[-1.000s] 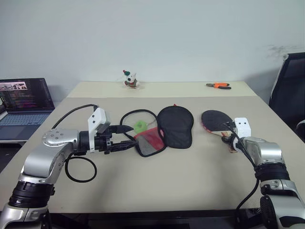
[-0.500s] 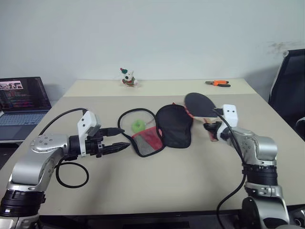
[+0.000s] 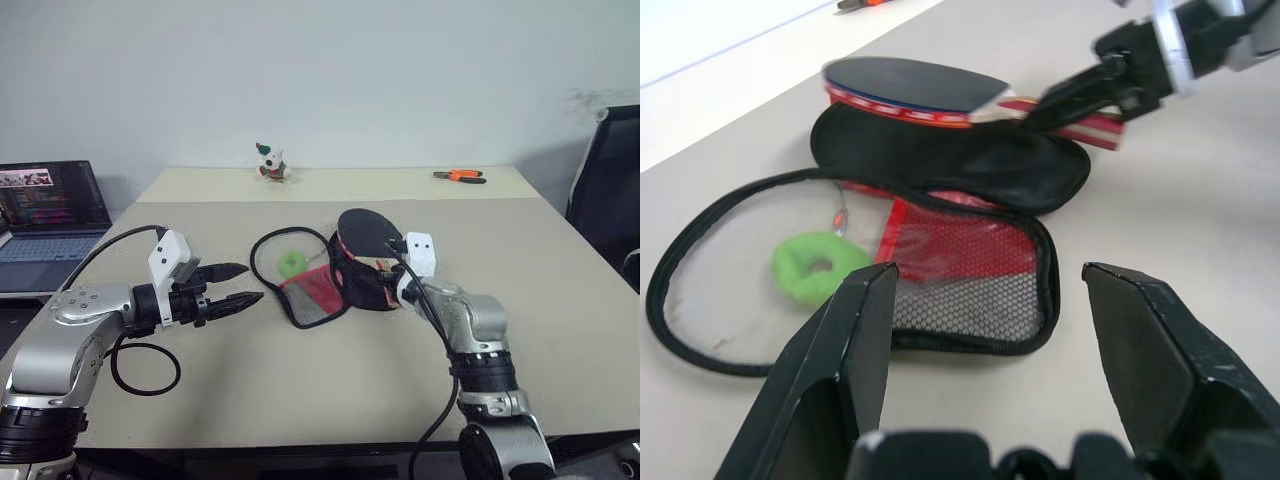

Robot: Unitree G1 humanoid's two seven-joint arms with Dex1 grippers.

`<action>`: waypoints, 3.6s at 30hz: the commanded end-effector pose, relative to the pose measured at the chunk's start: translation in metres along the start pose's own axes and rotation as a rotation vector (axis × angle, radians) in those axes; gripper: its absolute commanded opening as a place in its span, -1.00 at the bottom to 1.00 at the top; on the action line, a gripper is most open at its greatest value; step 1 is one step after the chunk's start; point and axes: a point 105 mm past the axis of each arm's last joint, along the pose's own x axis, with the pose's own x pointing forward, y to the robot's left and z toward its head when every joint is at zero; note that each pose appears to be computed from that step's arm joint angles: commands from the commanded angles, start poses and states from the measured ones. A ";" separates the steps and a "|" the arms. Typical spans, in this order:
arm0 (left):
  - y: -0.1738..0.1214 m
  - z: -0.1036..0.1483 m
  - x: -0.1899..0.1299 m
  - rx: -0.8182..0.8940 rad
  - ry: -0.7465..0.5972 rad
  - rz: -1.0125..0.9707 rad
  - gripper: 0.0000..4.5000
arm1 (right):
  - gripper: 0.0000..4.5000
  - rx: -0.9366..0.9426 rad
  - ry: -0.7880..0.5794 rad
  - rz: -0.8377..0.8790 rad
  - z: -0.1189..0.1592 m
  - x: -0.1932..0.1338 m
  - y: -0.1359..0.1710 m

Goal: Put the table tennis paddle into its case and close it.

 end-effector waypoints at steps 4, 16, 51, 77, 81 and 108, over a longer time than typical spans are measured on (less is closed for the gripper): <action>-0.003 0.014 0.000 0.039 -0.037 -0.002 0.43 | -0.53 -0.056 -0.092 0.046 0.022 0.015 0.023; -0.004 0.012 -0.001 0.040 -0.033 -0.001 0.43 | -0.53 -0.137 -0.036 -0.033 0.005 0.032 0.010; 0.010 -0.001 -0.001 0.015 -0.023 0.114 0.43 | 0.99 -0.301 -0.139 0.488 0.033 -0.057 0.064; 0.057 -0.089 0.082 -0.024 0.241 0.272 -0.97 | 1.00 -0.525 -0.172 0.753 0.059 -0.138 0.033; 0.055 -0.089 0.103 -0.045 0.218 0.257 -0.97 | 1.00 -0.528 -0.170 0.732 0.059 -0.138 0.030; 0.018 0.044 0.213 0.108 -0.082 0.022 -0.97 | 1.00 -0.440 0.010 0.455 0.052 -0.117 -0.046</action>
